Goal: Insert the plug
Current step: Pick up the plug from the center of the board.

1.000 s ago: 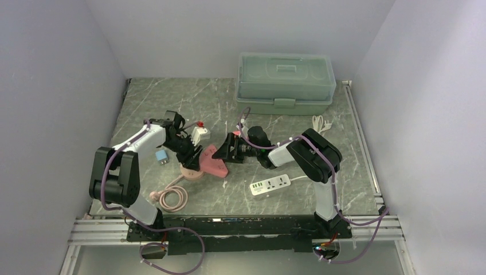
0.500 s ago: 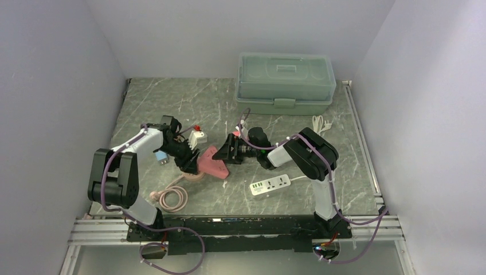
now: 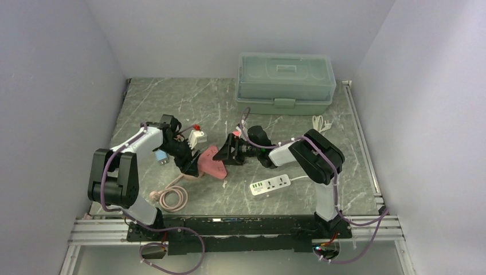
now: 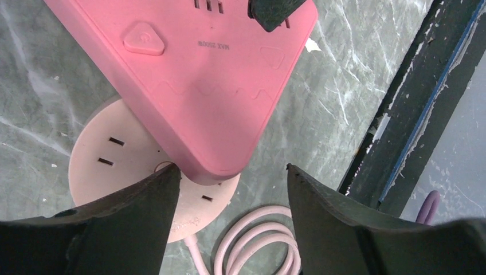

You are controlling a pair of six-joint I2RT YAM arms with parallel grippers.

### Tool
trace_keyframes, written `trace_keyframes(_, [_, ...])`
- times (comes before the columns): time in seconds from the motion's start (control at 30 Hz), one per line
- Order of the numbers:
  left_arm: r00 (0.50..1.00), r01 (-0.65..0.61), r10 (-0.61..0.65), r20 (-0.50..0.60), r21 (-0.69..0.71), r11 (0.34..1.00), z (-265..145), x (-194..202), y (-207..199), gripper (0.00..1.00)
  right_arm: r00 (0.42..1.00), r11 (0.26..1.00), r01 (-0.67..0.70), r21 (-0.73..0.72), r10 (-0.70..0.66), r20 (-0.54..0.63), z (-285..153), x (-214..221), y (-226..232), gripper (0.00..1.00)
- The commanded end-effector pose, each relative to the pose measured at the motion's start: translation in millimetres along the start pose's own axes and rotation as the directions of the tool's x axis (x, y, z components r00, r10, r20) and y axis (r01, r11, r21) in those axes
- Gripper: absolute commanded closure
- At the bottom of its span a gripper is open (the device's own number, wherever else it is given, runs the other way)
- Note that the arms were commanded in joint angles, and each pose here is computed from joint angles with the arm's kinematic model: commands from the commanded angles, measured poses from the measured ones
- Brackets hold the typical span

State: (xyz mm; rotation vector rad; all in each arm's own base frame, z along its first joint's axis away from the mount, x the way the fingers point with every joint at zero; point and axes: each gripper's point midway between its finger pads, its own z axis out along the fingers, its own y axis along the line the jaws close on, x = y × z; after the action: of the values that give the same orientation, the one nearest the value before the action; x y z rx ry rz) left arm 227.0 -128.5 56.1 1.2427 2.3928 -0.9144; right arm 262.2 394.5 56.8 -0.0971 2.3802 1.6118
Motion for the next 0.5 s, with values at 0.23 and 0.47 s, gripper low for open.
trace_keyframes(0.23, [0.999,0.024,-0.024,0.043,0.01,1.0,-20,-25,0,0.23,0.998,0.997,0.063,-0.052,-0.061,0.029,5,-8,32,0.25])
trace_keyframes(0.47, [0.996,0.079,-0.079,0.044,0.004,0.997,-19,-22,10,0.29,0.992,0.991,0.12,-0.056,-0.118,0.034,6,-11,49,0.25])
